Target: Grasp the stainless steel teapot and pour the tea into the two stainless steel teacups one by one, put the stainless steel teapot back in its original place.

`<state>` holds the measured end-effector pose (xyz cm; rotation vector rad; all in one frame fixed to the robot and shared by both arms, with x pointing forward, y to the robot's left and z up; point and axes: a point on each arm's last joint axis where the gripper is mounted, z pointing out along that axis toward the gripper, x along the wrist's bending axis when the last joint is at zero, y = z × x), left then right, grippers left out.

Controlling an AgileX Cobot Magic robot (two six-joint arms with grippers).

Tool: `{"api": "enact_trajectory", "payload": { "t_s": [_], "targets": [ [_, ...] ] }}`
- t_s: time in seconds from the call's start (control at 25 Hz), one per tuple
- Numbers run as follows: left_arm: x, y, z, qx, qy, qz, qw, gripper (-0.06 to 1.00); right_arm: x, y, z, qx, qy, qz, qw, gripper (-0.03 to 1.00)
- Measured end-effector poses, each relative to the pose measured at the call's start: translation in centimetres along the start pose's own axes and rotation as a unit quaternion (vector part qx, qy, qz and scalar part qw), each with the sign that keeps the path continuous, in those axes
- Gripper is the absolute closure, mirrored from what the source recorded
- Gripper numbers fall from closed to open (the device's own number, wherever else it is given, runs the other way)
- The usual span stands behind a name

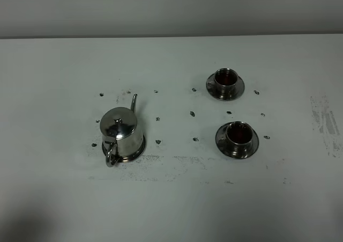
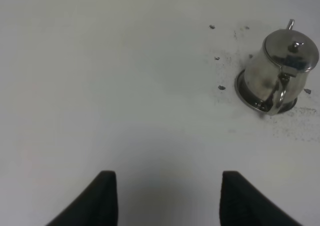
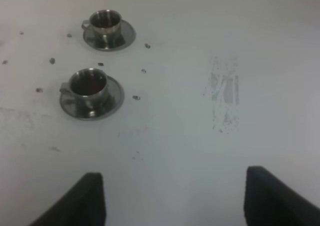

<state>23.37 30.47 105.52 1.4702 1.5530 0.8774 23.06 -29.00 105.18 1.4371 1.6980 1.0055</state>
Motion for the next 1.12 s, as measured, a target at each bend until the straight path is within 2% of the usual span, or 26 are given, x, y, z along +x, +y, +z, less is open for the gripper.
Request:
{"api": "enact_trajectory", "payload": {
  "t_s": [0.84, 1.12],
  "targets": [
    [0.00, 0.00, 0.00, 0.000, 0.000, 0.000, 1.000, 0.49, 0.00, 0.00, 0.00, 0.000, 0.000, 0.000, 1.000, 0.37],
    [-0.03, -0.02, -0.03, -0.003, 0.022, -0.011, 1.000, 0.49, 0.00, 0.00, 0.00, 0.000, 0.000, 0.000, 1.000, 0.37]
  ]
}}
